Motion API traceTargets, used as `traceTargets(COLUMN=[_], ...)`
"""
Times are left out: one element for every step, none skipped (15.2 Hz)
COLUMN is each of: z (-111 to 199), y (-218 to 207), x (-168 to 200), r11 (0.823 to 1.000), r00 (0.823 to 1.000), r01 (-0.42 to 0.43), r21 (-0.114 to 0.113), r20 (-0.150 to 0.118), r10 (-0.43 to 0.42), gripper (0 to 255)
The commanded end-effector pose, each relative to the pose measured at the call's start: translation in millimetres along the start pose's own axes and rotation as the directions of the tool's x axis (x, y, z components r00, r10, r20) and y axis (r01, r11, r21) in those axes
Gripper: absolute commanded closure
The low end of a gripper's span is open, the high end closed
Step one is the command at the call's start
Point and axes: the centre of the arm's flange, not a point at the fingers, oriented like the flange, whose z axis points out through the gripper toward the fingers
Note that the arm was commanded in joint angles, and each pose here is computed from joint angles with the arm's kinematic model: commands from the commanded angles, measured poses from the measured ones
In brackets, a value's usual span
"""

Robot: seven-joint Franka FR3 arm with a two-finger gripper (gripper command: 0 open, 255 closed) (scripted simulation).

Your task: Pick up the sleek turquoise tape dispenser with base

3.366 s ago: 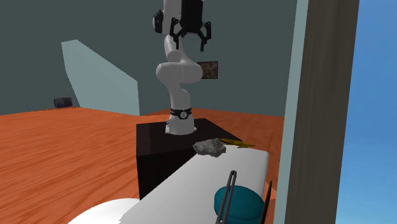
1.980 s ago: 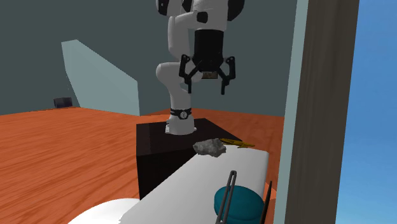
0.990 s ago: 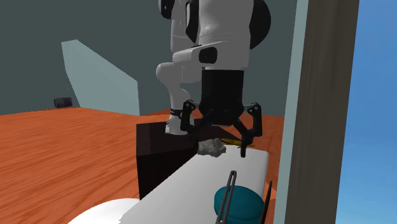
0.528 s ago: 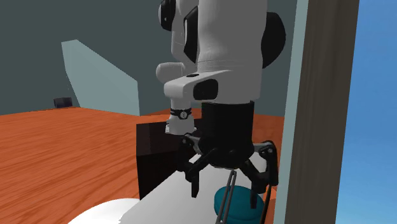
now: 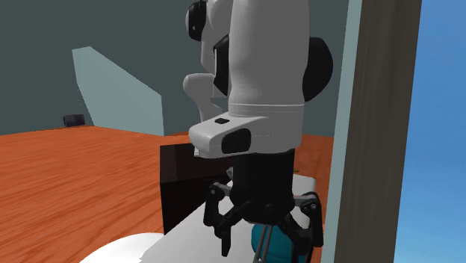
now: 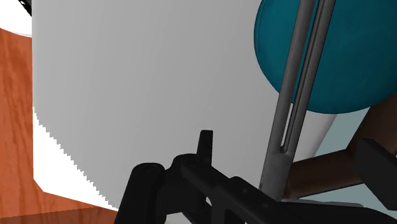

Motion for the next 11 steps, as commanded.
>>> traceTargets(z=[5.1,5.9,6.1,6.2,6.2,6.1,6.3,6.3,6.2,4.7,-0.5], y=[-2.3,-2.2,-2.3,-2.6,-2.8,-2.5,-2.7,-2.6,-2.6,-2.7,-2.6], x=[-1.1,-0.6,-0.8,-0.9,-1.1,-0.9,-0.7,-0.8,-0.8,-2.3,-2.2], r11=[1.0,1.0,1.0,1.0,1.0,1.0,1.0,1.0,1.0,1.0,1.0], r00=[1.0,1.0,1.0,1.0,1.0,1.0,1.0,1.0,1.0,1.0,1.0], r01=[0.004,0.004,0.004,0.004,0.004,0.004,0.004,0.004,0.004,0.004,0.004], r21=[0.001,0.001,0.001,0.001,0.001,0.001,0.001,0.001,0.001,0.0,0.0], r20=[0.004,0.005,0.004,0.004,0.004,0.004,0.004,0.004,0.004,0.004,0.004], r10=[-0.004,-0.004,-0.004,-0.004,-0.004,-0.004,-0.004,-0.004,-0.004,-0.004,-0.004], gripper=[255,255,255,255,255,255,255,255,255,255,255])
